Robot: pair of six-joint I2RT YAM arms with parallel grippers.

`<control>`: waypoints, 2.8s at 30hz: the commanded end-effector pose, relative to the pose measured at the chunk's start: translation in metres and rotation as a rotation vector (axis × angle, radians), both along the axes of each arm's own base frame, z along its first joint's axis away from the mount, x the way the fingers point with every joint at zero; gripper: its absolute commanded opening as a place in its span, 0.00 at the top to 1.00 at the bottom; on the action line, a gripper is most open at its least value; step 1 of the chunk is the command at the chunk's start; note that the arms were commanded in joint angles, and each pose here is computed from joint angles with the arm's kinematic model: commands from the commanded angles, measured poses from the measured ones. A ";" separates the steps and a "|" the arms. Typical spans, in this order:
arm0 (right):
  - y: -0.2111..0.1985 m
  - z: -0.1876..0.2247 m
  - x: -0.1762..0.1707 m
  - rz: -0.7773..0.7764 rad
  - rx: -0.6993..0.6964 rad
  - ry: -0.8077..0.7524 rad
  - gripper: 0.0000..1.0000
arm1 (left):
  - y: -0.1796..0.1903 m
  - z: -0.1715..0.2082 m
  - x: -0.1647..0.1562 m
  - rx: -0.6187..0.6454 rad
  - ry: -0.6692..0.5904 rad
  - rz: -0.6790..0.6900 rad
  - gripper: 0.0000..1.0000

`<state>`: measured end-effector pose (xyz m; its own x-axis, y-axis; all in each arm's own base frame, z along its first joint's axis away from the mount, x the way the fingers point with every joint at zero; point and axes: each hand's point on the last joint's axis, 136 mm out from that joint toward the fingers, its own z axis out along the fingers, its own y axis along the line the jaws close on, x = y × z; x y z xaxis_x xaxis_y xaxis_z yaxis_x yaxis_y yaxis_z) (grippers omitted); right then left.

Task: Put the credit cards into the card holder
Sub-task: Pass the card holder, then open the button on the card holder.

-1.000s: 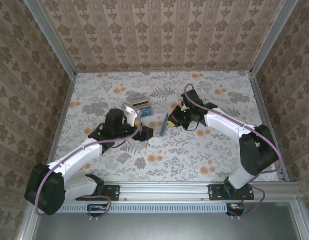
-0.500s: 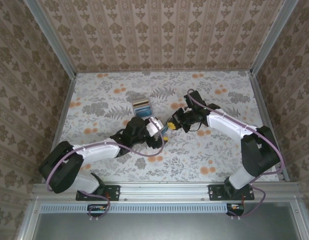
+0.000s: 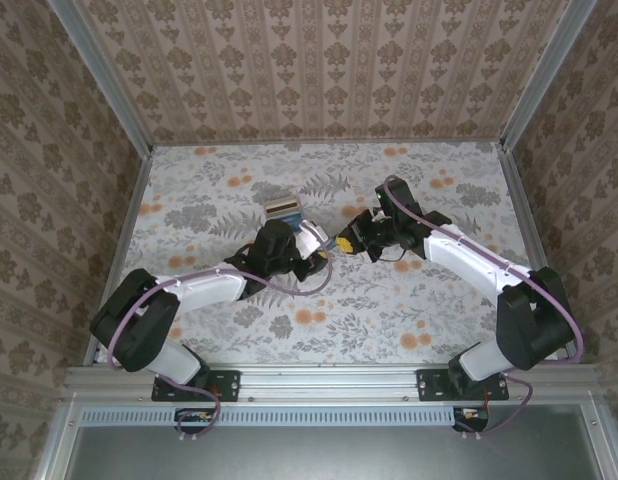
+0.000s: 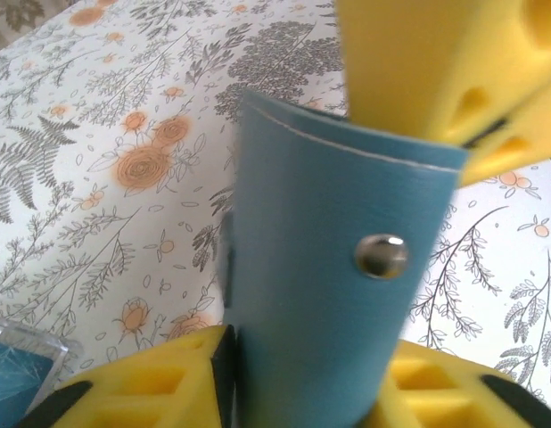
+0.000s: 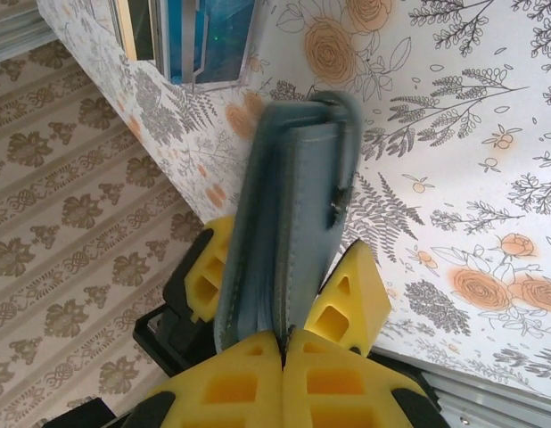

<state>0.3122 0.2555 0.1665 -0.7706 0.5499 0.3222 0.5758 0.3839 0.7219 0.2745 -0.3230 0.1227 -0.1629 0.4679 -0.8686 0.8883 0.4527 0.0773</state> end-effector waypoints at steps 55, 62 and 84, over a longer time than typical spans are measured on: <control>-0.009 -0.050 -0.001 -0.086 -0.241 0.007 0.59 | -0.040 0.082 -0.007 -0.471 0.575 -0.119 1.00; -0.018 -0.043 0.003 -0.147 -0.234 -0.004 0.59 | -0.038 0.079 -0.013 -0.461 0.591 -0.119 1.00; -0.014 -0.070 0.021 -0.306 -0.135 0.056 0.76 | -0.050 0.089 -0.003 -0.681 0.765 -0.099 1.00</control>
<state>0.3351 0.2419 0.1250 -0.6332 0.7496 0.1929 0.6218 0.3442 0.7035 0.2858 -0.3521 0.1372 -0.8552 -0.0002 -0.5182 0.4834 0.3600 -0.7979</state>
